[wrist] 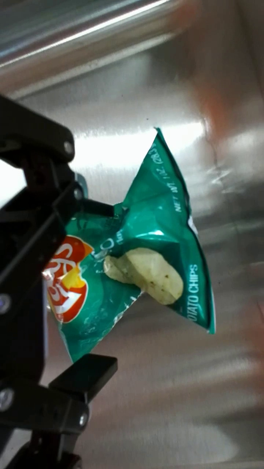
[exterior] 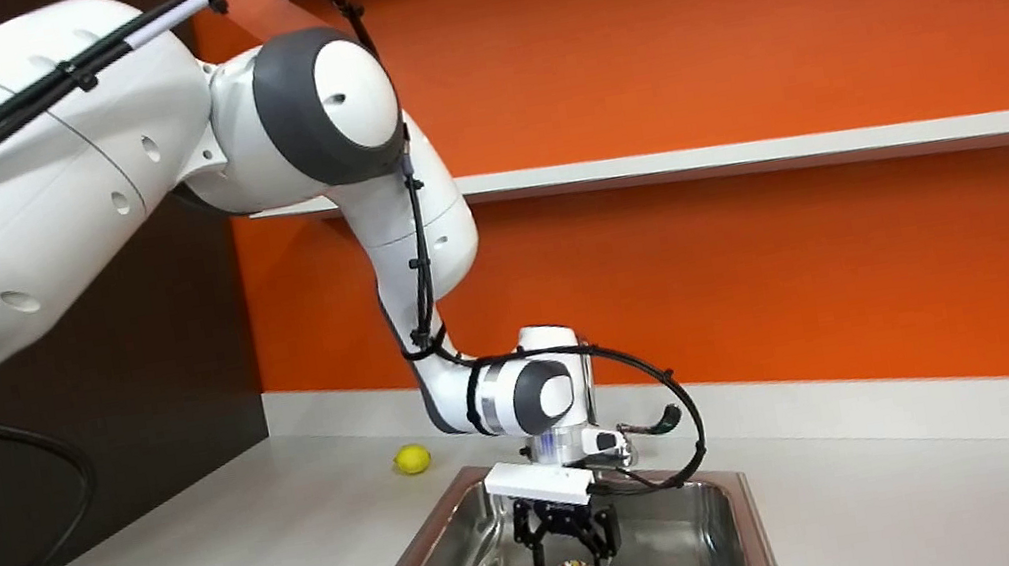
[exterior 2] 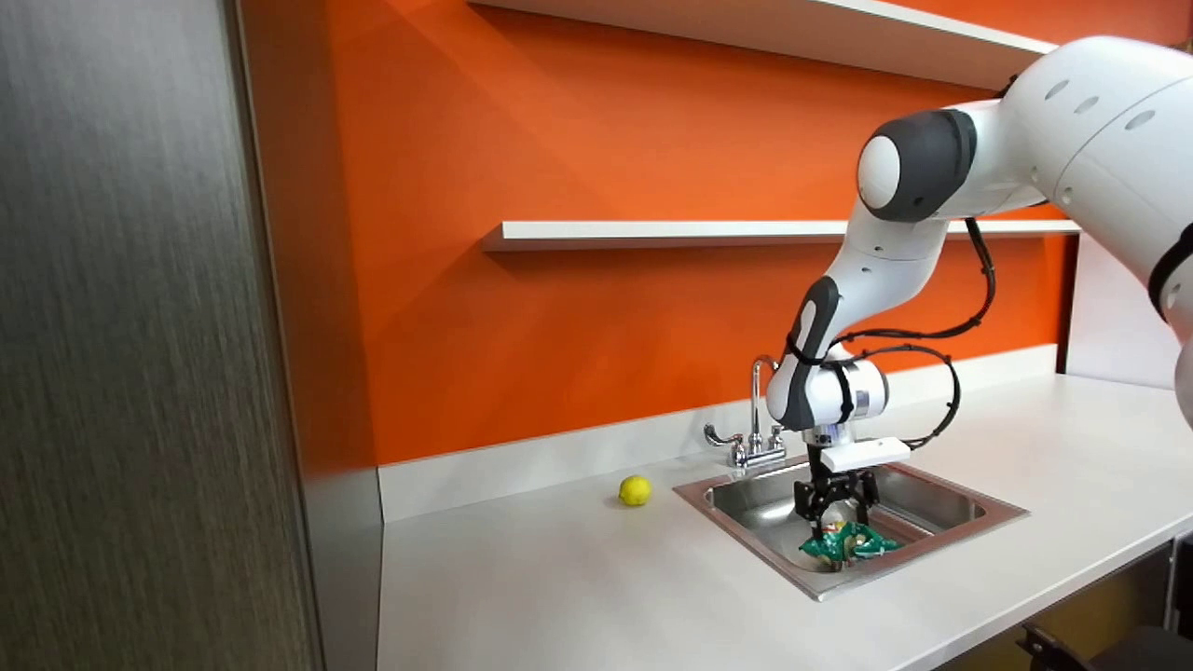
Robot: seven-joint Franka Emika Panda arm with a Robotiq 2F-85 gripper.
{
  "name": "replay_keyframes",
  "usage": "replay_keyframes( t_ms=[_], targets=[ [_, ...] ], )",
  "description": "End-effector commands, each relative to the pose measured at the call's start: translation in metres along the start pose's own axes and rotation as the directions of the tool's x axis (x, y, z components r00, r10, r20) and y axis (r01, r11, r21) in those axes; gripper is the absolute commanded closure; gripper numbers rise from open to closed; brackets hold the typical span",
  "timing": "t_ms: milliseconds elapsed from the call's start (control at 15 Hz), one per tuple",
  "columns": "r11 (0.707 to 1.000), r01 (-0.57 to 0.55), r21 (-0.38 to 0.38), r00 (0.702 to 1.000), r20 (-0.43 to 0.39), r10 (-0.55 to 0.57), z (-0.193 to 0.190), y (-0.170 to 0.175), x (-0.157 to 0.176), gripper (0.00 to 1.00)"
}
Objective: Remove the packet from the sink
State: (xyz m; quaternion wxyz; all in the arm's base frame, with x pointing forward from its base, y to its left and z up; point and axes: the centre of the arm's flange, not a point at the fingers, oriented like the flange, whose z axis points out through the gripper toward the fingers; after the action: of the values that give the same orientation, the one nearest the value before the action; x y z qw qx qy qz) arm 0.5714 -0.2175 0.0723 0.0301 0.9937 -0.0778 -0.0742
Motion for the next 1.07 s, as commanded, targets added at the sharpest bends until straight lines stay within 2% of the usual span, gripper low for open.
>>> replay_keyframes(
  t_ms=[0, 533, 600, 1000],
  targets=[
    [1.000, 0.017, -0.011, 1.000, 0.003, -0.017, -0.004, -0.001, 0.000, 0.34],
    [1.000, 0.014, -0.007, 1.000, 0.000, -0.014, -0.006, -0.005, -0.001, 0.97],
    [1.000, 0.012, -0.007, 1.000, 0.000, -0.012, -0.007, -0.005, -0.002, 1.00],
    [1.000, 0.007, -0.011, 1.000, -0.021, -0.007, -0.025, -0.014, -0.005, 1.00]
  ],
)
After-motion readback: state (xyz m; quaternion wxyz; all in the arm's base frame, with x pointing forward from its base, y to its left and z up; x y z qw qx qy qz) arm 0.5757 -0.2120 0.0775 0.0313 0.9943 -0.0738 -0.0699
